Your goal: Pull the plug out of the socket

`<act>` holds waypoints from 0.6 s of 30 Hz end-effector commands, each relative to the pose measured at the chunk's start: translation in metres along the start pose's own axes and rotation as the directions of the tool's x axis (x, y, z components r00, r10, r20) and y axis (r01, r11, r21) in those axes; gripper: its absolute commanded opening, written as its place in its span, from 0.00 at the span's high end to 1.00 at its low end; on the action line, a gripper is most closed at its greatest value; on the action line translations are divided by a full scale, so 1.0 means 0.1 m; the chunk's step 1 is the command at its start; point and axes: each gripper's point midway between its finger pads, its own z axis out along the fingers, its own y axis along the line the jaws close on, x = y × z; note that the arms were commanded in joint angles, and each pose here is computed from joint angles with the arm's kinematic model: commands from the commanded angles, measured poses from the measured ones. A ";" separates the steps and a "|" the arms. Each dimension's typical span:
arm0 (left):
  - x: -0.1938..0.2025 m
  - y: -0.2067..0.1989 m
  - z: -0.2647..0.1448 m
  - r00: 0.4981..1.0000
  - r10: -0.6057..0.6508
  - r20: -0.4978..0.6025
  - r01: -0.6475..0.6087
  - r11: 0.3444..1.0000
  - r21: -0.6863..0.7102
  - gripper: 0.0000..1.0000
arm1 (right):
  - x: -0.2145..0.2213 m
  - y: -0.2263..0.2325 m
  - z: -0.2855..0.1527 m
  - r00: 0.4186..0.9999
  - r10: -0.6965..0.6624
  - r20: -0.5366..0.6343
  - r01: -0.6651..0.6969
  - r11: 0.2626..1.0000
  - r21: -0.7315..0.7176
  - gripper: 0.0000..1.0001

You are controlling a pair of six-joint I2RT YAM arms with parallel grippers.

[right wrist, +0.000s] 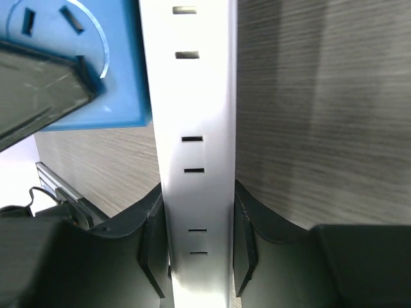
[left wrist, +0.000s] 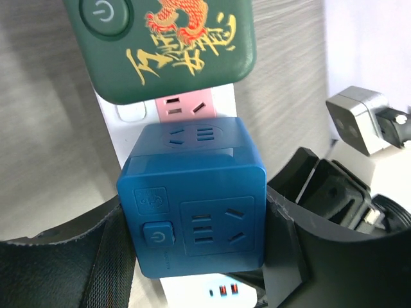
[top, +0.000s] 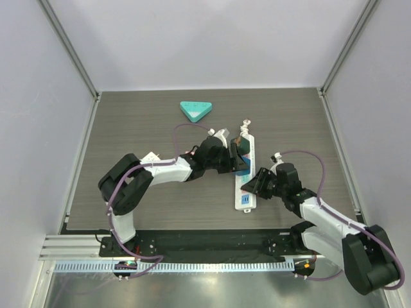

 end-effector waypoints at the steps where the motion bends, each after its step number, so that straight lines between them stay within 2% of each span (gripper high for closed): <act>1: -0.24 -0.96 -0.56 0.989 0.085 0.120 -0.119 0.940 0.321 1.00 | -0.26 -0.76 -0.12 0.972 0.042 0.233 -0.118 0.938 0.325 0.99; 5: -0.28 -1.18 -0.77 0.981 0.098 0.167 -0.161 0.893 0.421 1.00 | -0.25 -0.83 -0.14 0.969 0.062 0.238 -0.145 0.927 0.346 0.99; 6: -0.25 -1.23 -0.79 0.982 0.110 0.151 -0.167 0.881 0.442 1.00 | -0.25 -0.87 -0.13 0.970 0.071 0.232 -0.153 0.922 0.357 0.99; 11: -0.14 -1.09 -0.70 0.993 0.102 0.068 -0.120 0.918 0.378 1.00 | -0.24 -0.84 -0.10 0.975 0.092 0.205 -0.159 0.925 0.344 0.99; 15: -0.19 -1.00 -0.84 0.988 0.084 0.127 -0.123 0.931 0.344 1.00 | -0.27 -0.80 -0.12 0.975 0.065 0.213 -0.133 0.937 0.324 0.99; 17: -0.23 -0.83 -0.90 0.986 0.053 0.160 -0.099 0.951 0.293 1.00 | -0.29 -0.76 -0.13 0.973 0.052 0.225 -0.120 0.945 0.303 0.99; 18: -0.30 -0.86 -1.04 0.979 0.041 0.201 -0.100 0.950 0.296 1.00 | -0.30 -0.74 -0.13 0.972 0.049 0.229 -0.117 0.950 0.290 0.99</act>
